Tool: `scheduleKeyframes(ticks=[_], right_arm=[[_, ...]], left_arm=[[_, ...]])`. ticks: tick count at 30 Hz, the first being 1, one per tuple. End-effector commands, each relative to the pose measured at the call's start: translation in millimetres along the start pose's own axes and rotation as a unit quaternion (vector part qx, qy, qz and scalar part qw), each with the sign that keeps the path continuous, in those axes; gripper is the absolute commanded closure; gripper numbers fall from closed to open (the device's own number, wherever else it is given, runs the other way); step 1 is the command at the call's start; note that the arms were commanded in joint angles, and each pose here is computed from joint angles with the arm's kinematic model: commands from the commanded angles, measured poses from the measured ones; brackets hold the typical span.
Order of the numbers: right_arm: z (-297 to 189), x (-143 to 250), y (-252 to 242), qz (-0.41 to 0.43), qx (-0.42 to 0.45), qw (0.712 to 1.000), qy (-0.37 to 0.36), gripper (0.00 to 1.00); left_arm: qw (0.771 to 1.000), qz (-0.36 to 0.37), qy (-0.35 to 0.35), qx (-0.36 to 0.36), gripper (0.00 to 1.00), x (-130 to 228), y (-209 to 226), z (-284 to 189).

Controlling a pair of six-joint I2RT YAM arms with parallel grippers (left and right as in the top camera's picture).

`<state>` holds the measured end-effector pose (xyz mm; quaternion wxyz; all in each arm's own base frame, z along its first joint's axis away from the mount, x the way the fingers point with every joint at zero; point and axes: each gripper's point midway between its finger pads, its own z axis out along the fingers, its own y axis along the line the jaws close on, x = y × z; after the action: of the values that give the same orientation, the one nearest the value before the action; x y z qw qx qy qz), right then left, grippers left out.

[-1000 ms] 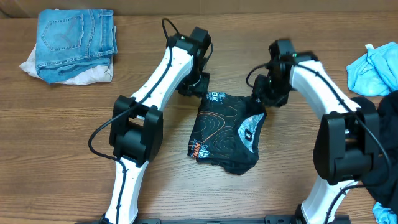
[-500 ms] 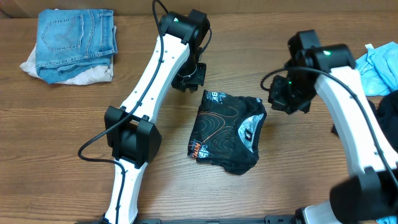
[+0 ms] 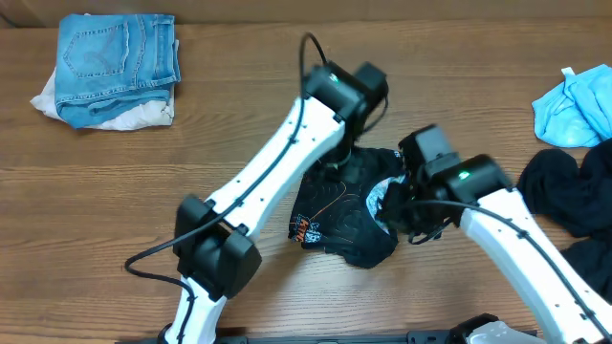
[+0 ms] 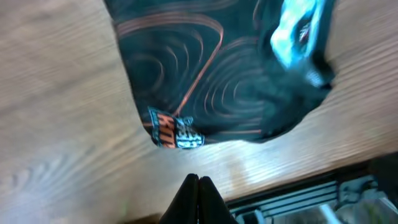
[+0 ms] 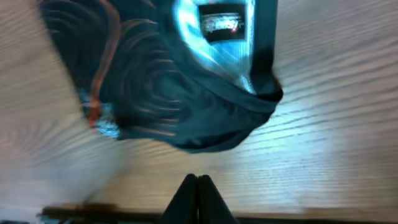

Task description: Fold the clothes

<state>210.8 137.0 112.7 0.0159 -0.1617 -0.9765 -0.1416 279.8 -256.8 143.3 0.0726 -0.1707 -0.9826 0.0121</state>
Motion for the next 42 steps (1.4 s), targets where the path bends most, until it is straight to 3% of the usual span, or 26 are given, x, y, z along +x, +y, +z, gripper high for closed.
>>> scheduleKeyframes(ticks=[1,12,22,37,42], right_arm=[[14,2,-11,0.048,-0.004,0.999,0.007,0.96],[31,-8,-17,0.066,-0.034,0.997,0.004,0.96],[59,10,-16,0.102,-0.079,0.991,0.047,0.96],[95,23,-21,0.139,-0.113,0.981,0.077,0.96],[101,23,-27,0.160,-0.108,0.977,0.095,0.96]], left_arm=[[0.998,-0.047,0.031,-0.009,0.96,4,18,21],[0.994,-0.061,0.081,0.045,0.96,14,10,73],[0.987,-0.069,0.117,0.089,0.96,30,-1,106],[0.984,-0.067,0.133,0.097,0.96,41,2,128],[0.988,-0.066,0.123,0.062,0.96,39,14,131]])
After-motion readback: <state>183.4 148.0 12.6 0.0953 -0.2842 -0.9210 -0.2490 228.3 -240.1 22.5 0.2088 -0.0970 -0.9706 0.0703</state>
